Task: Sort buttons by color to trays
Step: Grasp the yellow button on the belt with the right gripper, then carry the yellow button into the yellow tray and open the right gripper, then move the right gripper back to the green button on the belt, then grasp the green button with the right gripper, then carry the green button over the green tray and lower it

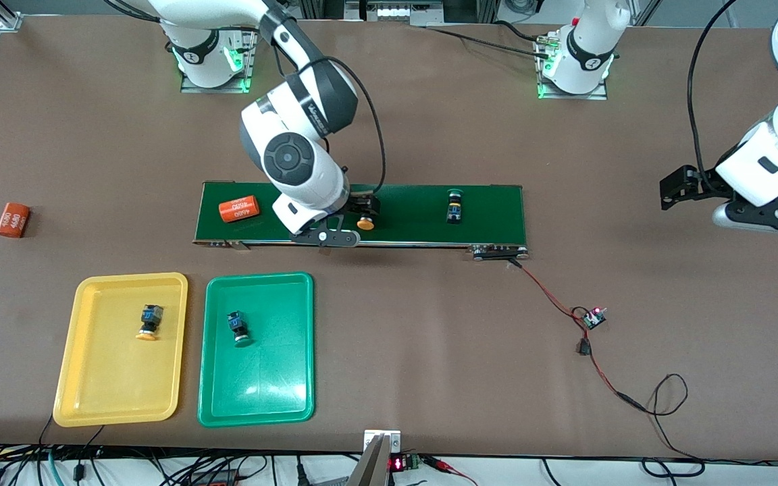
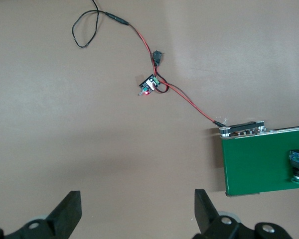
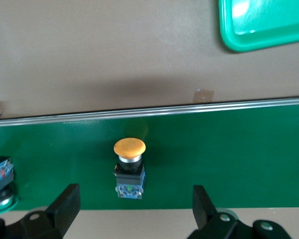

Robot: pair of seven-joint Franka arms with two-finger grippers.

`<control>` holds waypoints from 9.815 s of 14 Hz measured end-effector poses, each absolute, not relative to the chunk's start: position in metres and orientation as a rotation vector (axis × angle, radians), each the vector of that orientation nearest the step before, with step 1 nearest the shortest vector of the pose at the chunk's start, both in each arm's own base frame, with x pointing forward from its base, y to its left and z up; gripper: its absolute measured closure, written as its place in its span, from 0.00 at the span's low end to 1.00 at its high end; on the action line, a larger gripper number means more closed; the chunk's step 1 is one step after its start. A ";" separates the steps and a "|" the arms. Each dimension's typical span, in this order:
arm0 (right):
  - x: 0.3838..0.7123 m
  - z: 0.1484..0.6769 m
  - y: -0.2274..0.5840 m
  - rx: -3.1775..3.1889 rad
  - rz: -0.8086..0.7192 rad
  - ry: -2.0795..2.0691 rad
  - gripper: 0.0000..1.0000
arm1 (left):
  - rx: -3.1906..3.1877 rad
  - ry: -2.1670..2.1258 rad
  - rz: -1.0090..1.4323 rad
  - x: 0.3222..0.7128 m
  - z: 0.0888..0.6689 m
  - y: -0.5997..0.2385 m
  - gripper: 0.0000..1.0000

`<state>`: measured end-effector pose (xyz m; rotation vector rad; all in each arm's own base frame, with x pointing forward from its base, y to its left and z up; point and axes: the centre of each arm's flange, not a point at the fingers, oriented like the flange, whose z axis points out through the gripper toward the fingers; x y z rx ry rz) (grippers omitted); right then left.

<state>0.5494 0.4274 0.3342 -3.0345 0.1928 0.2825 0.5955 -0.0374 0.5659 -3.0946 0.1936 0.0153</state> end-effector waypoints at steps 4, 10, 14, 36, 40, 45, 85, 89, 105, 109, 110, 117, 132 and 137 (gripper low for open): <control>0.540 0.305 0.429 -3.051 0.313 0.276 0.00 | -3.093 0.204 -0.022 0.592 0.575 -0.031 0.00; 0.520 0.271 0.437 -3.051 0.265 0.272 0.00 | -3.147 0.190 -0.089 0.567 0.599 -0.033 0.00; 0.512 0.249 0.432 -3.066 0.268 0.277 0.12 | -3.145 0.215 -0.099 0.562 0.603 -0.041 0.00; 0.672 0.374 0.212 -3.046 0.085 0.255 0.59 | -3.145 0.235 -0.068 0.559 0.603 -0.048 0.00; 0.698 0.353 0.095 -3.140 0.091 0.038 0.59 | -3.145 0.236 -0.067 0.559 0.603 -0.048 0.00; 0.711 0.311 -0.011 -3.239 0.125 -0.256 0.59 | -3.145 0.236 -0.063 0.559 0.603 -0.048 0.00; 0.606 0.380 0.234 -3.133 0.345 -0.024 0.00 | -3.145 0.231 -0.061 0.559 0.603 -0.047 0.00; 0.574 0.368 0.308 -3.137 0.319 0.076 0.00 | -3.145 0.230 -0.061 0.559 0.603 -0.046 0.00; 0.536 0.260 0.388 -3.167 0.269 0.252 0.04 | -3.146 0.225 -0.061 0.559 0.603 -0.045 0.00; 0.534 0.251 0.382 -3.177 0.288 0.263 0.46 | -3.146 0.225 -0.061 0.559 0.603 -0.045 0.00; 0.534 0.248 0.382 -3.179 0.292 0.264 0.58 | -3.146 0.225 -0.061 0.559 0.603 -0.045 0.00; 0.551 0.276 0.388 -3.140 0.205 0.275 0.66 | -3.146 0.225 -0.061 0.559 0.603 -0.044 0.00; 0.677 0.298 0.263 -3.055 -0.108 0.174 0.66 | -3.146 0.223 -0.061 0.559 0.603 -0.044 0.00; 0.708 0.283 0.257 -3.052 -0.199 0.082 0.66 | -3.146 0.223 -0.060 0.559 0.602 -0.044 0.00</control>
